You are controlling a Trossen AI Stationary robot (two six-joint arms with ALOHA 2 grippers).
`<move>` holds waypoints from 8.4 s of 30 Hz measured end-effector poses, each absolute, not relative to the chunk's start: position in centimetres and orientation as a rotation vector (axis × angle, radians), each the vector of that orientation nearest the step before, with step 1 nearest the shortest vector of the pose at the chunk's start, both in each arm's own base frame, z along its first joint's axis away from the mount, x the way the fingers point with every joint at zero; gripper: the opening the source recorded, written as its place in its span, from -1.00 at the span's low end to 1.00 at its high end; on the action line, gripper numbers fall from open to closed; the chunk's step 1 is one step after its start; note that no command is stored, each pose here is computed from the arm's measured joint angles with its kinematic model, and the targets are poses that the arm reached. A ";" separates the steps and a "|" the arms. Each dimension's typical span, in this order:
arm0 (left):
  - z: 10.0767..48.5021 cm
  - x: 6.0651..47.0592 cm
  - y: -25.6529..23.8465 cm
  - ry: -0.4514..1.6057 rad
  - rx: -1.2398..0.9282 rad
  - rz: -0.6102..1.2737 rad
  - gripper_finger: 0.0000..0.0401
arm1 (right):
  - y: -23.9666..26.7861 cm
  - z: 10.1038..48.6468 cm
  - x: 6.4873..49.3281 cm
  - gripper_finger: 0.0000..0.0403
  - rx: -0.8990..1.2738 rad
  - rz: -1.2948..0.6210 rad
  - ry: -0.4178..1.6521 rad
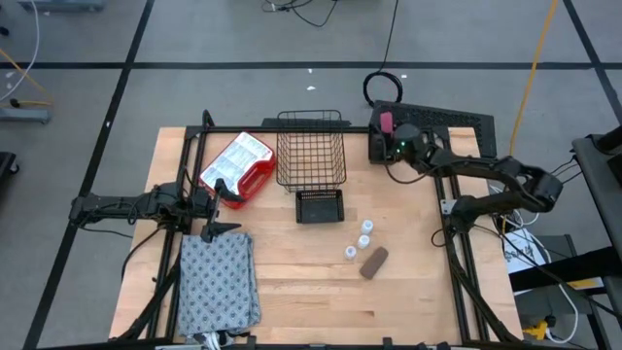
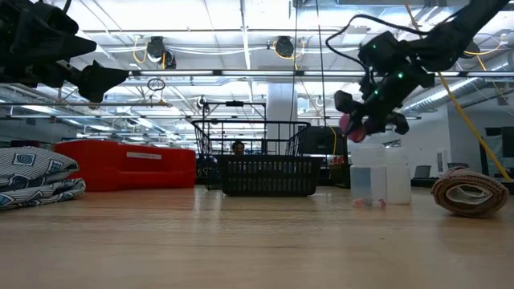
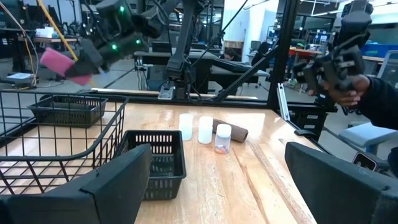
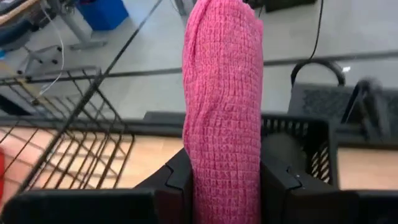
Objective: Pick & place medical supplies in basket/bin
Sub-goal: Put the rolled pink bandage into the top black bin, then put the rolled brown bandage into the top black bin
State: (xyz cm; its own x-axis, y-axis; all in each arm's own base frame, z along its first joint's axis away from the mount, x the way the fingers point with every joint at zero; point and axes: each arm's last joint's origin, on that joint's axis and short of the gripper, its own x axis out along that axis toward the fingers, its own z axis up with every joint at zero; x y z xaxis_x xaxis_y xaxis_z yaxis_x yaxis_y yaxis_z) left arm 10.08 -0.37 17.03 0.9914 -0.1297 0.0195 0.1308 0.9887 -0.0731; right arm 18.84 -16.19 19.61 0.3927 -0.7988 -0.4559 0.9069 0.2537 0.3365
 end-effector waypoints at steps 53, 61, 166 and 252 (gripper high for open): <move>17.0 10.1 -0.4 -0.014 -0.074 -0.130 0.87 | -17.2 15.5 20.5 -0.39 0.536 -1.183 0.338; 17.0 10.1 -0.4 -0.014 -0.074 -0.130 0.87 | -17.2 15.5 20.6 -0.06 0.540 -1.183 0.336; 17.0 10.1 -0.4 -0.015 -0.074 -0.130 0.87 | 16.6 25.2 22.3 0.11 -0.049 0.598 0.081; 17.0 10.1 -0.4 -0.015 -0.074 -0.130 0.87 | 14.6 12.5 18.5 -0.26 0.305 0.376 1.126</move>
